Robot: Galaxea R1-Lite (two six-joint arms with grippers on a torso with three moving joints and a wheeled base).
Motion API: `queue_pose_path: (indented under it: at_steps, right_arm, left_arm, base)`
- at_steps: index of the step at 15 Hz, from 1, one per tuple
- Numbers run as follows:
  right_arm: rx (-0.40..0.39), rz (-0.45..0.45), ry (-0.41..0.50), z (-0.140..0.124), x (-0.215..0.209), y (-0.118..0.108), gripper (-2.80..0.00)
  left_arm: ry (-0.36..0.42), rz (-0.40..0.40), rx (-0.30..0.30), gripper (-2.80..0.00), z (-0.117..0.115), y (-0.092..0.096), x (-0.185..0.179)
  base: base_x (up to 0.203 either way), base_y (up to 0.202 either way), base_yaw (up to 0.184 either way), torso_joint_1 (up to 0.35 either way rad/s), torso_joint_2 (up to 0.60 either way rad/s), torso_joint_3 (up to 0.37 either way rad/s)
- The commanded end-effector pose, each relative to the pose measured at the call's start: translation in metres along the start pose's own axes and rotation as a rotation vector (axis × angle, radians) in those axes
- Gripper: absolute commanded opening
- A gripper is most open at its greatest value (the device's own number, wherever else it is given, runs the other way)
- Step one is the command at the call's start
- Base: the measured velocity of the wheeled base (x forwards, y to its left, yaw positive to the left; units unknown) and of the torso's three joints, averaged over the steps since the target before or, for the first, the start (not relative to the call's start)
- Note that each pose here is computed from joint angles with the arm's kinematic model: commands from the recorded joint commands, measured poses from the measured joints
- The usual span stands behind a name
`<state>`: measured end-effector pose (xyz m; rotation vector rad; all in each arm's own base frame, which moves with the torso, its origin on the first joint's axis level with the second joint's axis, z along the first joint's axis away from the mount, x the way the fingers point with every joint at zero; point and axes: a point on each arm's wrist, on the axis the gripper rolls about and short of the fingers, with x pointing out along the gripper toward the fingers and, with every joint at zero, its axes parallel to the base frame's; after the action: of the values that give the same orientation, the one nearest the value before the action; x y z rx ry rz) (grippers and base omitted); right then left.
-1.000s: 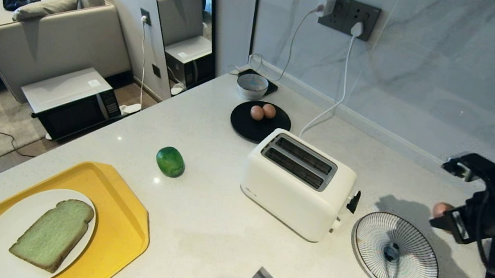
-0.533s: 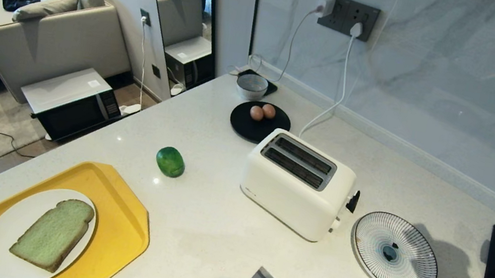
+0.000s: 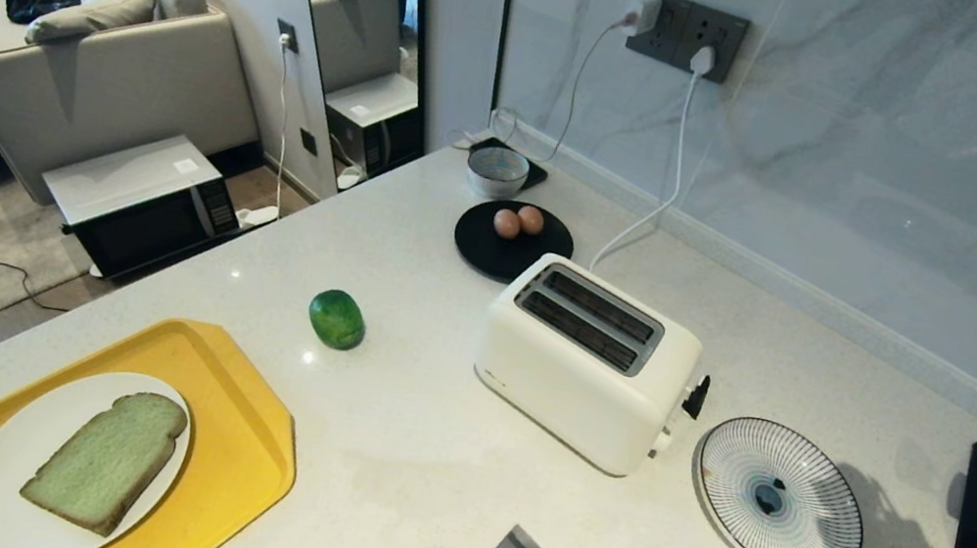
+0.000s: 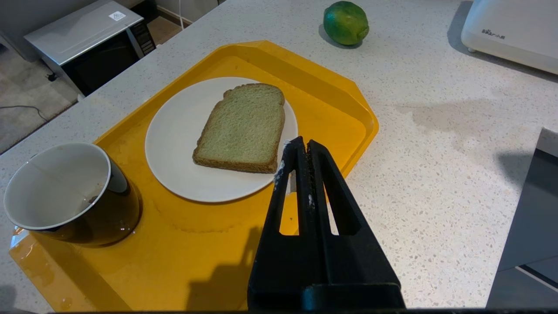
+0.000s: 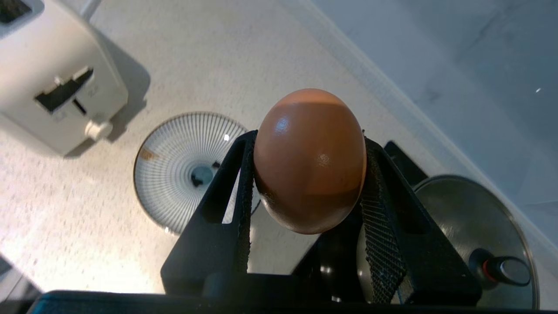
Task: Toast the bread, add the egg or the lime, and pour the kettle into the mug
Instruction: Put the egg in the bowl
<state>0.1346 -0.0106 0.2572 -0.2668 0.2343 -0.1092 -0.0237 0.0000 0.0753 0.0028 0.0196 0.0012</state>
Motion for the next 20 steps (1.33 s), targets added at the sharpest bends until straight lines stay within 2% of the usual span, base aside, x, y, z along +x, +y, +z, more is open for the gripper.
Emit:
queue_pose_path:
  at_steps: [1, 3, 5, 9, 11, 20]
  right_arm:
    - [-0.005, 0.007, -0.001, -0.001, 0.000, 0.001, -2.80]
    - [0.004, 0.011, 0.000, 0.005, -0.003, 0.000, -2.80]
    - [0.000, 0.041, 0.046, 0.011, -0.009, -0.002, -2.80]
    - [0.002, 0.093, 0.194, 0.036, -0.040, -0.010, -2.80]
    - [0.020, 0.119, 0.304, 0.040, -0.060, -0.013, -2.80]
    - [0.017, 0.148, 0.311, 0.040, -0.061, -0.012, -2.80]
  left_arm:
    - [0.001, 0.000, 0.000, -2.80, 0.000, 0.000, 0.000]
    - [0.002, 0.000, 0.000, -2.80, 0.000, 0.000, 0.000]
    - [0.000, 0.000, 0.000, -2.80, 0.000, 0.000, 0.000]
    - [0.001, 0.000, 0.000, -2.80, 0.000, 0.000, 0.000]
    - [0.000, 0.000, 0.000, -2.80, 0.000, 0.000, 0.000]
    - [0.000, 0.000, 0.000, -2.80, 0.000, 0.000, 0.000]
  base:
    - [0.000, 0.000, 0.000, 0.000, 0.00, 0.000]
    - [0.000, 0.000, 0.000, 0.000, 0.00, 0.000]
    - [0.000, 0.000, 0.000, 0.000, 0.00, 0.000]
    - [0.000, 0.000, 0.000, 0.000, 0.00, 0.000]
    - [0.000, 0.000, 0.000, 0.000, 0.00, 0.000]
    - [0.000, 0.000, 0.000, 0.000, 0.00, 0.000]
